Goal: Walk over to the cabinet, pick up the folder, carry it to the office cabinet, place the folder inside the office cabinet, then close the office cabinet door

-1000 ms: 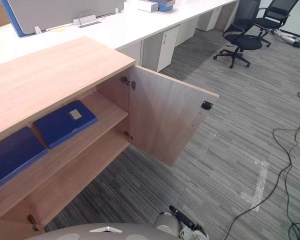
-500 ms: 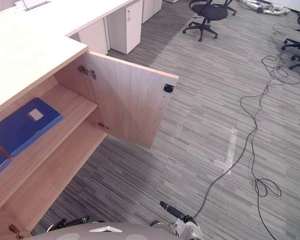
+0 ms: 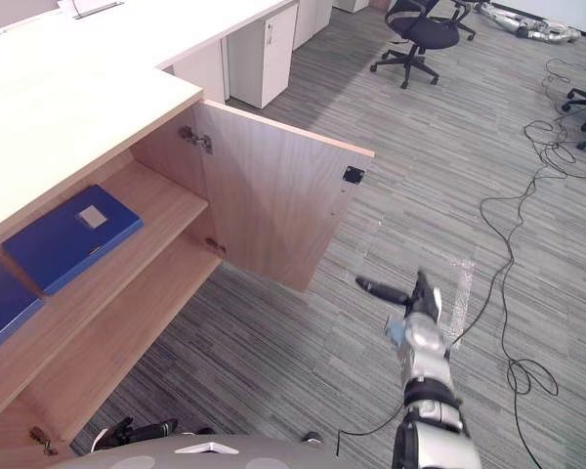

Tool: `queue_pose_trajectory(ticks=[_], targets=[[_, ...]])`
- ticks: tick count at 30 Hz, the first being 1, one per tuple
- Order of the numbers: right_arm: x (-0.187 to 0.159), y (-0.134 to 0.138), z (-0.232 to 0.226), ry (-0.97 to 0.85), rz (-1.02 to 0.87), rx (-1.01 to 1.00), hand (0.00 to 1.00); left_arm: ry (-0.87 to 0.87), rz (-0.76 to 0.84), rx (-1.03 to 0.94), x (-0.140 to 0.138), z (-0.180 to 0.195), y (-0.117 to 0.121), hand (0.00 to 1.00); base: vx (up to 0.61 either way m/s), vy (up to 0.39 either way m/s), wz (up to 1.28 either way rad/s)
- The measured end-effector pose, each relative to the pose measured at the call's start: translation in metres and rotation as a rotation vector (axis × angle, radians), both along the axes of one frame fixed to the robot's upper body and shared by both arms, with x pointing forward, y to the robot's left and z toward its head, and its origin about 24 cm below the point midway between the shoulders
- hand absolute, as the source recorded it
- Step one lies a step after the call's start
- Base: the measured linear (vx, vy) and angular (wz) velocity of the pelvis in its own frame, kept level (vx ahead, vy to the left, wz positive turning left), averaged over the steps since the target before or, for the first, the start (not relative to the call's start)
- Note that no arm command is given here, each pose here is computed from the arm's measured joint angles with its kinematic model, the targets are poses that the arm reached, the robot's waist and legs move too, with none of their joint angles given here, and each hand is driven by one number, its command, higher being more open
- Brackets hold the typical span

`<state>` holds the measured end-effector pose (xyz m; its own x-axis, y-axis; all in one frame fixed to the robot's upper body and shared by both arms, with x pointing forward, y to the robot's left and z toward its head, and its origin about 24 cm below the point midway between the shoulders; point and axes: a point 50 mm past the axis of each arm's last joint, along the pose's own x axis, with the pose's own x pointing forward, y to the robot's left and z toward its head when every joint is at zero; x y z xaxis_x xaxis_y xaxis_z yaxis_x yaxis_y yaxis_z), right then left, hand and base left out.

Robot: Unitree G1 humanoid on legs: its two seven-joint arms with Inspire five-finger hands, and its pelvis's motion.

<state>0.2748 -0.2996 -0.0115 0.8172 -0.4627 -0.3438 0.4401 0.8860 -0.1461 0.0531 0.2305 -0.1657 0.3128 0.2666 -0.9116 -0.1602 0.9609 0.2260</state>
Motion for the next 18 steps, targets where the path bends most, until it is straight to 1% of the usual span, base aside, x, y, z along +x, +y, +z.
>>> queue_pose_trajectory(ticks=[2, 4, 8, 10, 14, 18], targets=[[0.018, 0.0, 0.022, -0.057, 0.047, -0.06, 1.0, -0.009, -0.011, 0.002, 0.002, 0.001, 0.0, 1.0, -0.1, -0.027, 0.06], [0.03, 0.004, 0.035, -0.084, 0.088, -0.092, 1.0, -0.016, -0.013, 0.001, 0.003, 0.001, 0.0, 1.0, -0.09, -0.033, 0.23], [0.055, 0.018, 0.058, -0.111, 0.212, -0.161, 1.0, -0.028, -0.018, -0.012, 0.004, 0.001, -0.003, 1.0, -0.08, -0.017, 0.16], [0.066, 0.019, 0.069, -0.108, 0.244, -0.193, 1.0, -0.033, -0.018, -0.02, 0.005, 0.001, -0.004, 1.0, -0.08, 0.014, 0.08], [0.086, 0.015, 0.099, -0.129, 0.253, -0.236, 1.0, -0.047, 0.008, -0.032, 0.006, 0.001, -0.005, 1.0, -0.06, 0.025, 0.17], [0.095, 0.008, 0.12, -0.156, 0.232, -0.251, 1.0, -0.054, 0.015, -0.032, 0.006, 0.001, -0.004, 1.0, -0.04, 0.027, 0.07]])
